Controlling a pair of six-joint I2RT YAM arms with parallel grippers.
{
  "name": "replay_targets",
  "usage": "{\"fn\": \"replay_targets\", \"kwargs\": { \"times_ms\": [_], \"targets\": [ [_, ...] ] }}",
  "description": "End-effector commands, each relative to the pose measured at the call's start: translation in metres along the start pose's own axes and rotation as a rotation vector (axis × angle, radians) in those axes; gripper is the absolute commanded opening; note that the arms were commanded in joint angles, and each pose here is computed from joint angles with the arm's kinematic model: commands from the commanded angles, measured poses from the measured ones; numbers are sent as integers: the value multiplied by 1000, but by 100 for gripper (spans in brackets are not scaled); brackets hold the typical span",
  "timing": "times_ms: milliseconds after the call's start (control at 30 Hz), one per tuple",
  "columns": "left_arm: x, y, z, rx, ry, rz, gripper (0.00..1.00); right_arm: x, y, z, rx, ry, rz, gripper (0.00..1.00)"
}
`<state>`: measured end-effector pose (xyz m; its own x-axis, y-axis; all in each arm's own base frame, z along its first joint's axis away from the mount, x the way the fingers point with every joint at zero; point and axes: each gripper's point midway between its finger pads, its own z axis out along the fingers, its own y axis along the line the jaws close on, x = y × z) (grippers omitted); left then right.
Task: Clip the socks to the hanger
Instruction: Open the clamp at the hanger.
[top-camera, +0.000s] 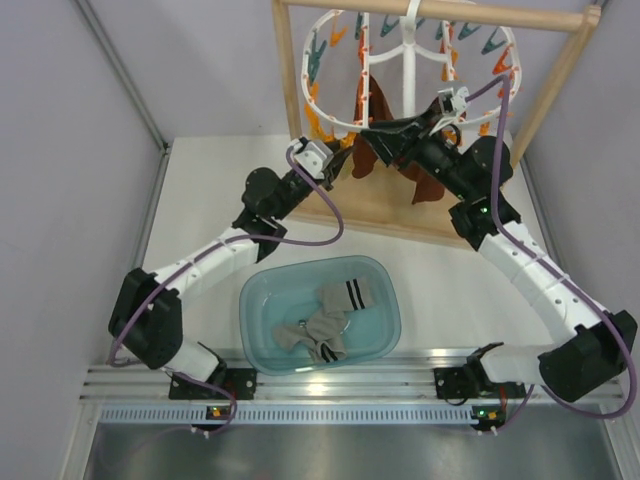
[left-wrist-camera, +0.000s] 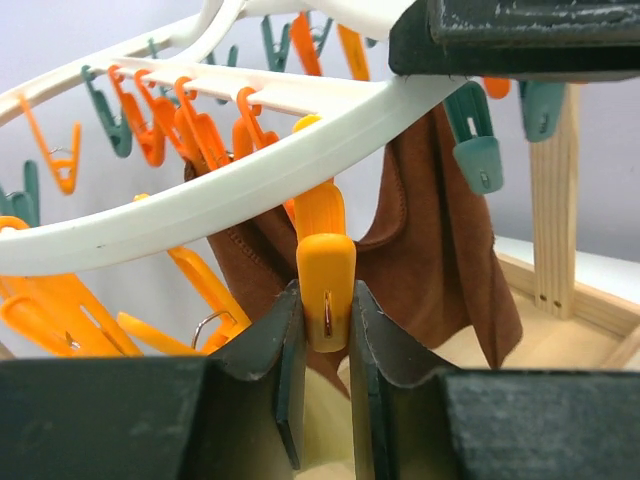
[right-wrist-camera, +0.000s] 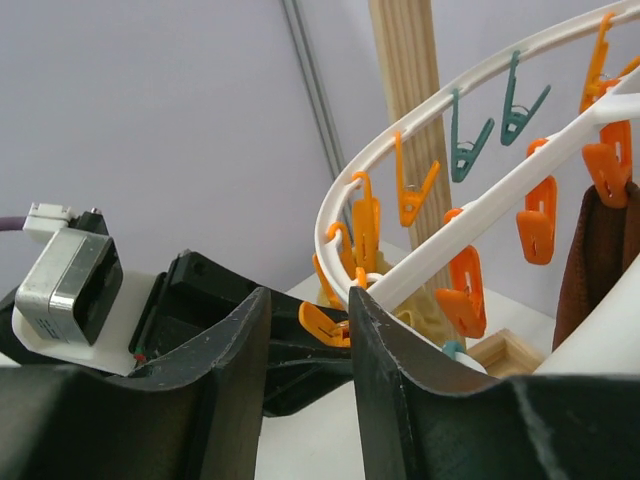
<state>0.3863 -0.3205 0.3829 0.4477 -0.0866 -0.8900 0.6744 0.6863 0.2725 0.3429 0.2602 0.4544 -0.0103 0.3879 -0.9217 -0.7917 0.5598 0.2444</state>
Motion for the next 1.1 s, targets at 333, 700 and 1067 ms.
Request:
{"fn": "replay_targets", "kwargs": {
  "times_ms": [333,700,1067],
  "targets": [
    [-55,-23,-18,199,55,55,0,-18,54,-26,-173,-9,48,49],
    [-61,-35,-25,271,115,0,0,14,34,-8,-86,18,119,66],
    [-62,-39,-28,295,124,-10,0,25,27,14,-44,-19,120,70]
  ]
}}
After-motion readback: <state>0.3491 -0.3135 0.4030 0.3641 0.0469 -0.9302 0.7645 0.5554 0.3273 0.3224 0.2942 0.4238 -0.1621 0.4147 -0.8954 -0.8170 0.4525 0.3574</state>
